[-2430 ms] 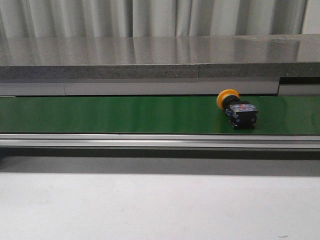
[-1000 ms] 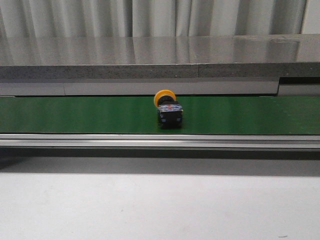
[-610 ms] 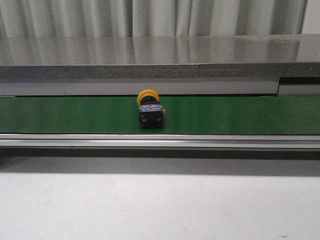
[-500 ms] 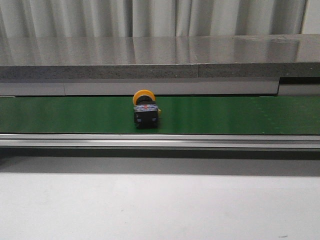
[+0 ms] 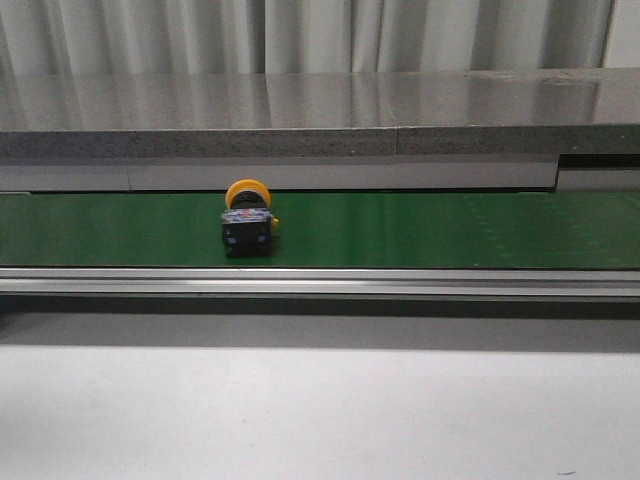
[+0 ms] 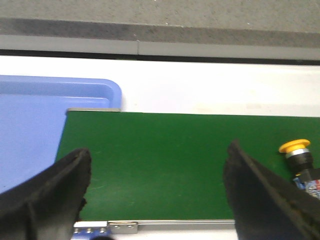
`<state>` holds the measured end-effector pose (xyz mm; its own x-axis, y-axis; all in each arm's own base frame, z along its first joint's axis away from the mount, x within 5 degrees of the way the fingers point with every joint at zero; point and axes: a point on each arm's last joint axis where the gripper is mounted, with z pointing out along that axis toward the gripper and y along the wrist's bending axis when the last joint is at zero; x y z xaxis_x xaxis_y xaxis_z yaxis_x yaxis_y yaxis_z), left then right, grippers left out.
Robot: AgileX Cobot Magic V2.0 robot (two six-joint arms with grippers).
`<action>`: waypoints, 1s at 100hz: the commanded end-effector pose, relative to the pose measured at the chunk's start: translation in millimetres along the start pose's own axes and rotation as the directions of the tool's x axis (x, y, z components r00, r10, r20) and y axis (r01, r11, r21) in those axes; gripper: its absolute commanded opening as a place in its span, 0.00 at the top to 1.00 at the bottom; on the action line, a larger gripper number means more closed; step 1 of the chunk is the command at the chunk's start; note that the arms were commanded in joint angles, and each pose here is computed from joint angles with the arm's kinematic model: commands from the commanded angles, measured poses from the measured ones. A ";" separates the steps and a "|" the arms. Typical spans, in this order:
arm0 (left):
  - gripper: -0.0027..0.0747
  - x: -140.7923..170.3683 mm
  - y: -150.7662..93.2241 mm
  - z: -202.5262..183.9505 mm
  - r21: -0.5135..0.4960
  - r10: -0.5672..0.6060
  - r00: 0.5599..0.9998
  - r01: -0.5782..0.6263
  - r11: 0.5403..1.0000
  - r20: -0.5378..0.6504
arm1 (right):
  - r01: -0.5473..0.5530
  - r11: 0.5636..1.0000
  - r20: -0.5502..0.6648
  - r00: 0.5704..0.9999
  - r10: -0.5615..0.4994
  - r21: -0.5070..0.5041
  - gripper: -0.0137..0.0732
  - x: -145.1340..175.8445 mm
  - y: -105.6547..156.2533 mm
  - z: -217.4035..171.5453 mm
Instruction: Move button from right to left
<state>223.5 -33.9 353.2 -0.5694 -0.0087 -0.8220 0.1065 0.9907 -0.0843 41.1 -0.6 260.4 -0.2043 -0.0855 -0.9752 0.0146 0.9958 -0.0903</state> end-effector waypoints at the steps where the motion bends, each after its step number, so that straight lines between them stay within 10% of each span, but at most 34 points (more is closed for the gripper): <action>1: 0.26 -25.8 -12.7 4.3 0.047 0.005 0.999 -0.007 0.999 0.039 | 0.005 1.000 0.101 0.995 -0.007 0.016 0.92 -14.9 -1.9 -3.1; 100: 0.26 -20.6 -95.0 152.1 0.008 -0.005 0.825 0.012 1.000 -0.565 | 0.005 1.000 0.101 0.995 -0.007 0.016 0.92 -14.9 -1.9 -3.1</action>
<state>350.5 -146.1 271.7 -0.9507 0.0908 -0.2965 0.1172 0.9905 -0.0725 41.1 -0.6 260.4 -0.2043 -0.0855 -0.9752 0.0146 0.9958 -0.0903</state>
